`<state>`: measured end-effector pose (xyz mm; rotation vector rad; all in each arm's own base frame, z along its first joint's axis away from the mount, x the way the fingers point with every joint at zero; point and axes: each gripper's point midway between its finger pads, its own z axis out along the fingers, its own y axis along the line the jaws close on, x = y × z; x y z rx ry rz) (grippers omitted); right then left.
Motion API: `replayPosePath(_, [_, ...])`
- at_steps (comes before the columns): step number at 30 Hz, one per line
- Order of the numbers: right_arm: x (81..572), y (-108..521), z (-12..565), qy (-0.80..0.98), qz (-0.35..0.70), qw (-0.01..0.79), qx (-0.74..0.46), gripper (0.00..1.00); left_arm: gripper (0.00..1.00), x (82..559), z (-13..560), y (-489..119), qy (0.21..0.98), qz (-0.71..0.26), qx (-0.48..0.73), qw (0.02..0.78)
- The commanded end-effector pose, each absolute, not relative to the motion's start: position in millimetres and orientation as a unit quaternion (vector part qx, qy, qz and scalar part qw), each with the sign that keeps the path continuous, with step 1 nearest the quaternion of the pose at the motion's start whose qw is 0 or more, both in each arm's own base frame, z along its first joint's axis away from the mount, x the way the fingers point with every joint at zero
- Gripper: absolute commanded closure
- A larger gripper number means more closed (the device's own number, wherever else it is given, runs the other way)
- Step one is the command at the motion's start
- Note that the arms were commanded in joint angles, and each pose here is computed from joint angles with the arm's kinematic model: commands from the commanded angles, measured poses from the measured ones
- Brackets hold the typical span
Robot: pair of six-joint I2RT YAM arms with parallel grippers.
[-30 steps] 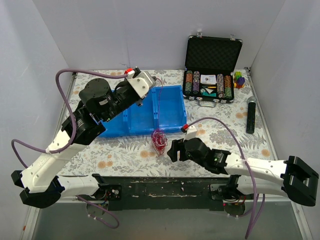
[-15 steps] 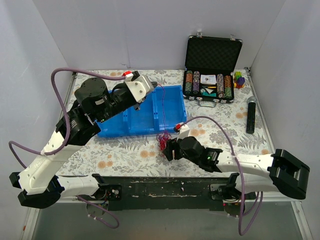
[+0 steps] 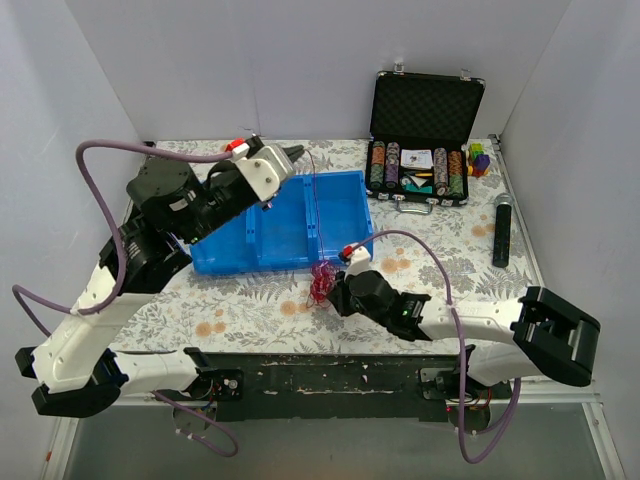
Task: Untangle the cables
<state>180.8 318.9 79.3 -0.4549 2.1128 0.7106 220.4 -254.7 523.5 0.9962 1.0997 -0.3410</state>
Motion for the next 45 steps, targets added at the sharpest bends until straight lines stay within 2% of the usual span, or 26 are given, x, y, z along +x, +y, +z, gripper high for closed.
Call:
replayPosePath(1, [175.6,306.3,76.0,0.846,0.289,0.419,-0.162,0.87,1.0,220.1,609.2,-202.9,0.431,-0.082,0.345,0.83])
replayPosePath(7, [160.5,266.6,44.1,0.874,0.259,0.391,-0.129,0.93,1.0,205.9,675.3,-156.7,0.352,-0.017,0.257,0.9])
replayPosePath(19, [145.9,216.0,15.2,0.908,0.203,0.36,-0.067,0.98,1.0,167.2,749.3,-87.2,0.235,0.113,0.154,0.953])
replayPosePath(21, [145.5,214.1,15.5,0.909,0.2,0.36,-0.065,0.98,1.0,166.4,755.1,-84.5,0.238,0.11,0.15,0.953])
replayPosePath(22, [146.2,215.6,19.0,0.907,0.203,0.362,-0.068,0.97,1.0,165.6,755.1,-85.5,0.243,0.099,0.156,0.952])
replayPosePath(23, [147.5,218.4,24.8,0.903,0.21,0.367,-0.071,0.9,1.0,168.0,750.0,-92.2,0.253,0.085,0.173,0.948])
replayPosePath(25, [152.6,224.4,40.9,0.893,0.223,0.385,-0.074,0.86,1.0,173.4,733.7,-106.4,0.269,0.07,0.209,0.938])
replayPosePath(27, [158.9,230.7,59.9,0.878,0.236,0.408,-0.083,0.76,0.98,176.1,714.5,-119.7,0.282,0.048,0.24,0.927])
replayPosePath(28, [160.8,235.1,70.1,0.871,0.246,0.417,-0.088,0.68,0.96,181.4,699.6,-132.0,0.298,0.036,0.268,0.916])
replayPosePath(29, [162.6,241.2,81.8,0.863,0.257,0.424,-0.094,0.54,0.96,183.3,688.7,-139.4,0.309,0.024,0.287,0.907])
replayPosePath(31, [163.9,251.3,99.1,0.85,0.275,0.434,-0.114,0.39,0.96,187.3,664.4,-155.4,0.328,0.003,0.324,0.887])
replayPosePath(32, [163.0,257.2,106.2,0.843,0.287,0.437,-0.124,0.35,0.96,187.3,655.6,-158.7,0.334,-0.006,0.331,0.883])
replayPosePath(37, [162.0,281.4,140.7,0.807,0.338,0.457,-0.159,0.28,0.97,199.6,609.1,-179.3,0.367,-0.02,0.369,0.854])
replayPosePath(45, [152.6,326.4,160.1,0.781,0.386,0.448,-0.199,0.26,0.99,206.7,596.7,-188.5,0.382,-0.025,0.38,0.842])
